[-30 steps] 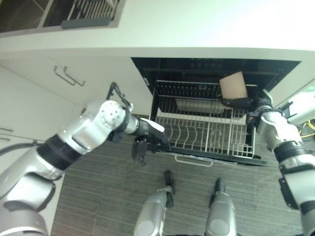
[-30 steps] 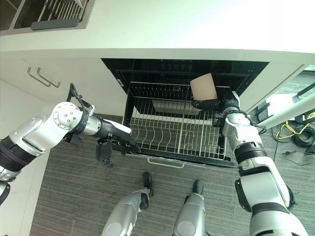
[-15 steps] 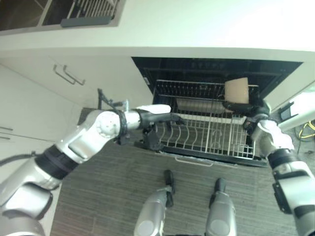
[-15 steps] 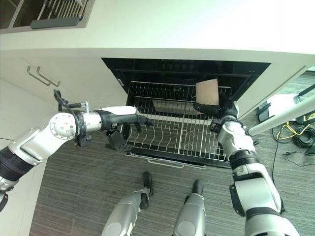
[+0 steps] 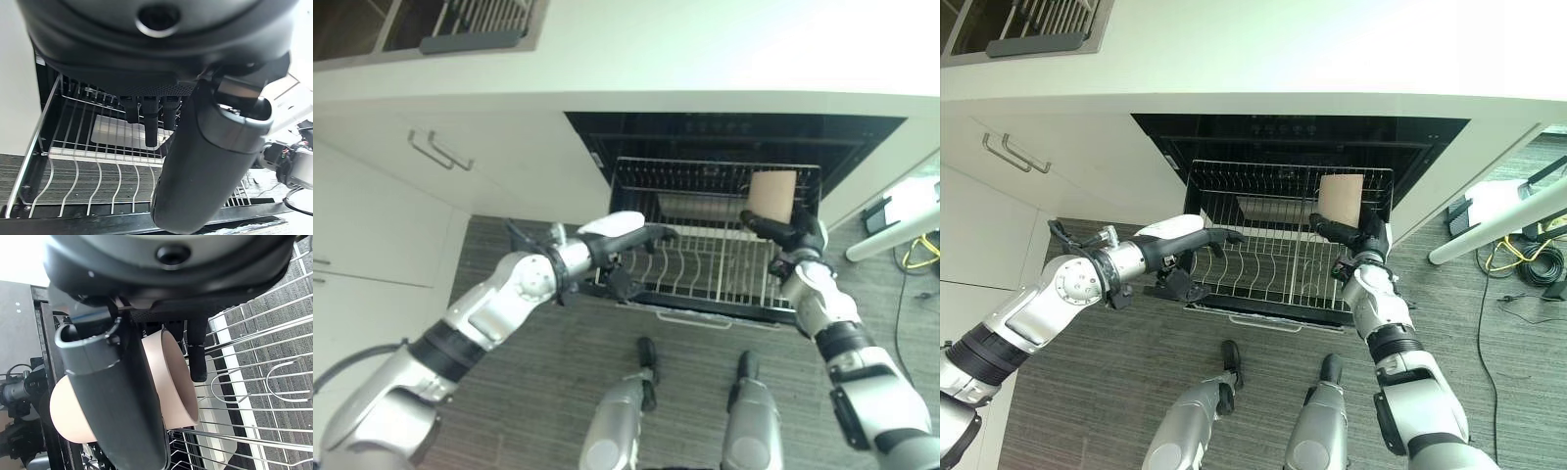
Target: Place the dishes in the dishwasher.
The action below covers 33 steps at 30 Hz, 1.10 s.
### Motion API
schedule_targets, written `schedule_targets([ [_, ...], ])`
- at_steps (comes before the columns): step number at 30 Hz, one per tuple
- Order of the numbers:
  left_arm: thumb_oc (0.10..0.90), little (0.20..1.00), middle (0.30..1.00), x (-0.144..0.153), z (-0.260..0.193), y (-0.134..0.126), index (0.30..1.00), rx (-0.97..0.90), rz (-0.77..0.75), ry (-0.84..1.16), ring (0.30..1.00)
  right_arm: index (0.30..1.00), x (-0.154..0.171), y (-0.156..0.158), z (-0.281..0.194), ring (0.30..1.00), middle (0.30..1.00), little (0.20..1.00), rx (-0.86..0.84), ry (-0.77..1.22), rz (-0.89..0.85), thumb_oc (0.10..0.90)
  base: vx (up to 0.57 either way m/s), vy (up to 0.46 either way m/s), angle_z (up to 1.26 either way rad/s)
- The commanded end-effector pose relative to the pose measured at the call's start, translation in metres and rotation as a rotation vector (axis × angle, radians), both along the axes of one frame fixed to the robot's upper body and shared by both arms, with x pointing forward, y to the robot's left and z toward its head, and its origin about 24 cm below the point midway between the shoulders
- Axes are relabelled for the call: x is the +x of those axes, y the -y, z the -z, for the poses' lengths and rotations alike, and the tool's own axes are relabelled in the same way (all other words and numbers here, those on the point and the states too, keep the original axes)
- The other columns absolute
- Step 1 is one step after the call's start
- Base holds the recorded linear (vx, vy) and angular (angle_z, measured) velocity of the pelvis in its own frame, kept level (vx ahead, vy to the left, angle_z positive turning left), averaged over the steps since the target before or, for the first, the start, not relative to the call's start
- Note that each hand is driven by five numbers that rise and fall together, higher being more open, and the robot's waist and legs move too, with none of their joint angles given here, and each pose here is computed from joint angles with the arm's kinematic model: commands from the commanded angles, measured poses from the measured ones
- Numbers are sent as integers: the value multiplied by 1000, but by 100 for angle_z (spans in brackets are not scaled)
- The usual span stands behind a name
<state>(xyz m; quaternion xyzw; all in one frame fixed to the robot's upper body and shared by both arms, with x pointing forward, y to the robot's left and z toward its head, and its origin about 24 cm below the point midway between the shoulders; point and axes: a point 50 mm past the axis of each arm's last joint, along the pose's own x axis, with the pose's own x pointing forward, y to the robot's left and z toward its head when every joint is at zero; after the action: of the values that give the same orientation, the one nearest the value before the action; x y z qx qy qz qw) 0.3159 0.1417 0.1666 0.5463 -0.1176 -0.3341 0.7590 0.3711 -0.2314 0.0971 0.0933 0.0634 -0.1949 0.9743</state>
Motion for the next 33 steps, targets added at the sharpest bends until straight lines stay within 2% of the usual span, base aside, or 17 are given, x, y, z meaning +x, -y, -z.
schedule_targets([
  [1,800,900,900,-2,-45,9,900,-81,35,209,900,900,-2,7,-8,900,900,900,16,58,87,800,17,39,-6],
  [8,800,900,900,-4,-43,8,900,-87,32,196,900,900,-9,5,8,900,900,900,24,22,134,800,4,20,-3],
  [11,800,900,900,-4,-43,8,900,-86,25,192,900,900,-13,1,13,900,900,900,-36,19,159,800,0,0,0],
  [14,800,900,900,-5,-41,6,900,-100,11,190,900,900,-19,2,14,900,900,900,-184,11,225,800,7,46,-4],
  [15,800,900,900,-5,-38,6,900,-111,-1,186,900,900,-26,9,17,900,900,900,-307,-22,321,800,8,61,-4],
  [23,800,900,900,-10,-20,2,900,-145,-27,164,900,900,-41,15,3,900,900,900,-731,23,489,800,3,67,-1],
  [27,800,900,900,-12,-17,1,900,-152,-37,159,900,900,-47,14,7,900,900,900,-727,28,472,800,-2,45,-2],
  [33,800,900,900,-13,-14,-2,900,-154,-54,147,900,900,-53,6,15,900,900,900,-628,57,404,800,-12,18,-8],
])
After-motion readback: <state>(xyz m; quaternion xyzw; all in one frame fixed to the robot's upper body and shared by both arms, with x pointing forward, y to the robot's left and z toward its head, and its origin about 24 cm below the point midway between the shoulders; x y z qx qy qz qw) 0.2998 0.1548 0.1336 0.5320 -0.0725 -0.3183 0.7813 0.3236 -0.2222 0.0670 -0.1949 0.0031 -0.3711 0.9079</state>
